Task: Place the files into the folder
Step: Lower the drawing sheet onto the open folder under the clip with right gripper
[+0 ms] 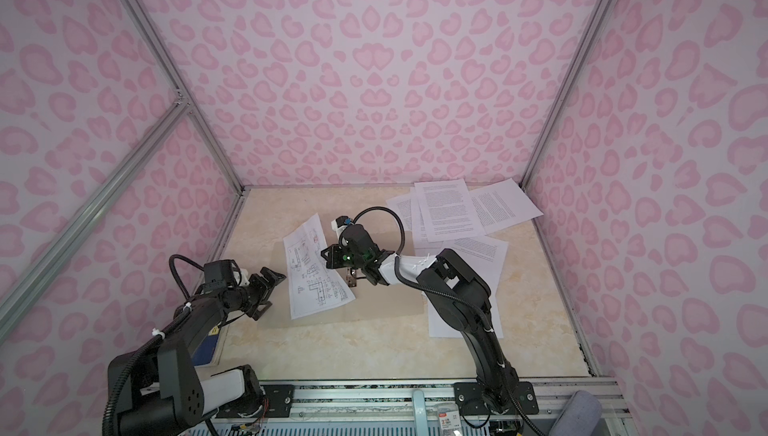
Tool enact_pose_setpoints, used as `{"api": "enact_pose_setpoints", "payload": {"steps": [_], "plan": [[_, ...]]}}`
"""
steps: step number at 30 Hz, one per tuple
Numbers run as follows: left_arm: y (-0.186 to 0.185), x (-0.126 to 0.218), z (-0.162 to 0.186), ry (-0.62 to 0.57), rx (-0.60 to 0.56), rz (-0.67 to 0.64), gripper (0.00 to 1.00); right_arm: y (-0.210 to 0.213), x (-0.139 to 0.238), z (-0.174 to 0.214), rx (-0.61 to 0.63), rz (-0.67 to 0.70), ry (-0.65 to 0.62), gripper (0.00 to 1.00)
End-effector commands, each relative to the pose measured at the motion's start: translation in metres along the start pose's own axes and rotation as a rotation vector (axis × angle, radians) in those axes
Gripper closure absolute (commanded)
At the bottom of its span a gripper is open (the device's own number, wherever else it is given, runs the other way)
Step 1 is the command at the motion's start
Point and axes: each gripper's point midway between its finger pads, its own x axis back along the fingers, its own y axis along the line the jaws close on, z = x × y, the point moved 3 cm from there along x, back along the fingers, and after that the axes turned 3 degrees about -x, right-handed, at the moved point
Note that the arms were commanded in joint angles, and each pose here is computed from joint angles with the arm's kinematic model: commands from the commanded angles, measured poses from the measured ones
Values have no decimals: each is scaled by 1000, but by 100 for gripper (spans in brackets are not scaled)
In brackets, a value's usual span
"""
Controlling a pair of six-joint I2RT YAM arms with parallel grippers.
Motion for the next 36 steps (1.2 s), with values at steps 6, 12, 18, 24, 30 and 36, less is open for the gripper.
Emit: {"api": "enact_pose_setpoints", "payload": {"steps": [6,12,18,24,30,36], "plan": [[4,47,-20,-183,-92,-228,2,-25,4,0,-30,107,-27,100],[25,34,-11,-142,-54,-279,2,-28,2,5,-53,100,-20,100],[34,19,-10,-131,-51,-278,2,-25,1,6,-65,75,-10,100],[36,3,-3,-97,-49,-223,2,-29,2,6,-89,61,-13,100],[36,-10,9,-37,-50,-201,2,-33,1,6,-112,53,-12,100],[28,-12,20,-2,-50,-155,2,-33,-6,10,-144,40,-10,100]]}}
